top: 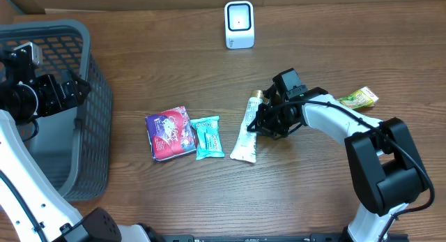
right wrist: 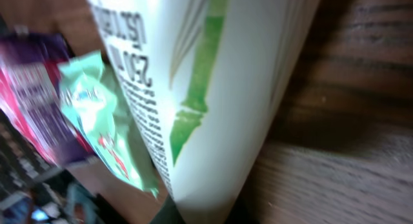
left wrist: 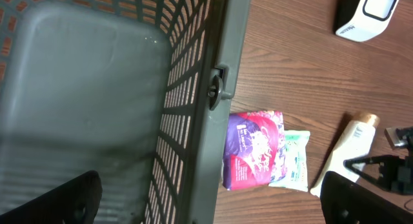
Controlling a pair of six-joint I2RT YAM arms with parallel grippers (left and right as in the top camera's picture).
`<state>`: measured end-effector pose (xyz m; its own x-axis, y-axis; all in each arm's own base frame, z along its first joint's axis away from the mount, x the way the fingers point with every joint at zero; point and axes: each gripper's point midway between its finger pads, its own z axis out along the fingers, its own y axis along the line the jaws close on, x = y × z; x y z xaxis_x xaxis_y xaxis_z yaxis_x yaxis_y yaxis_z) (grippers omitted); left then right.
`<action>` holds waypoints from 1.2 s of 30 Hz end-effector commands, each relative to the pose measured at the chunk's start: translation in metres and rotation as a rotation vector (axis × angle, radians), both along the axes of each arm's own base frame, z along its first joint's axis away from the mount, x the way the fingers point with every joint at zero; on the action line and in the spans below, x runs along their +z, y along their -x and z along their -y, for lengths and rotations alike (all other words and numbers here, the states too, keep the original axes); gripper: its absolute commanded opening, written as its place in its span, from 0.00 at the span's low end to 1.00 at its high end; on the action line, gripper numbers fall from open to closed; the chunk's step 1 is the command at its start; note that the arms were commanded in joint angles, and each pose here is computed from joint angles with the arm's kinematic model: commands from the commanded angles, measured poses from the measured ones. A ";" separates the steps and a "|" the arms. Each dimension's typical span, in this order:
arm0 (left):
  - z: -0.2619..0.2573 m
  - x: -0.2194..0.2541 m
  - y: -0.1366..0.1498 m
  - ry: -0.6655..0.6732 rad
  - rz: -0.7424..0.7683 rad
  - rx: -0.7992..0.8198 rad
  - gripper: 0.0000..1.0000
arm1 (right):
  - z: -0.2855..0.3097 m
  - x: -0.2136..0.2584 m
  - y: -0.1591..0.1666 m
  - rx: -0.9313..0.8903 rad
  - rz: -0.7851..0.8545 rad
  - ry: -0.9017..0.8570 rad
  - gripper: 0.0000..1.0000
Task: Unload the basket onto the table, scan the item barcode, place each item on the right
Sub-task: 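Lift the white tube and hold it up to the white scanner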
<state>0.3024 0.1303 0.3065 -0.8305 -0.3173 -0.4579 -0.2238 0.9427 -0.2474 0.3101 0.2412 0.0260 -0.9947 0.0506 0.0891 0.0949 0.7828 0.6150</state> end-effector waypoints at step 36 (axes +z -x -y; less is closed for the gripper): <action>-0.001 -0.001 -0.001 -0.002 -0.004 -0.004 1.00 | -0.038 0.278 0.022 0.377 0.611 -0.492 0.03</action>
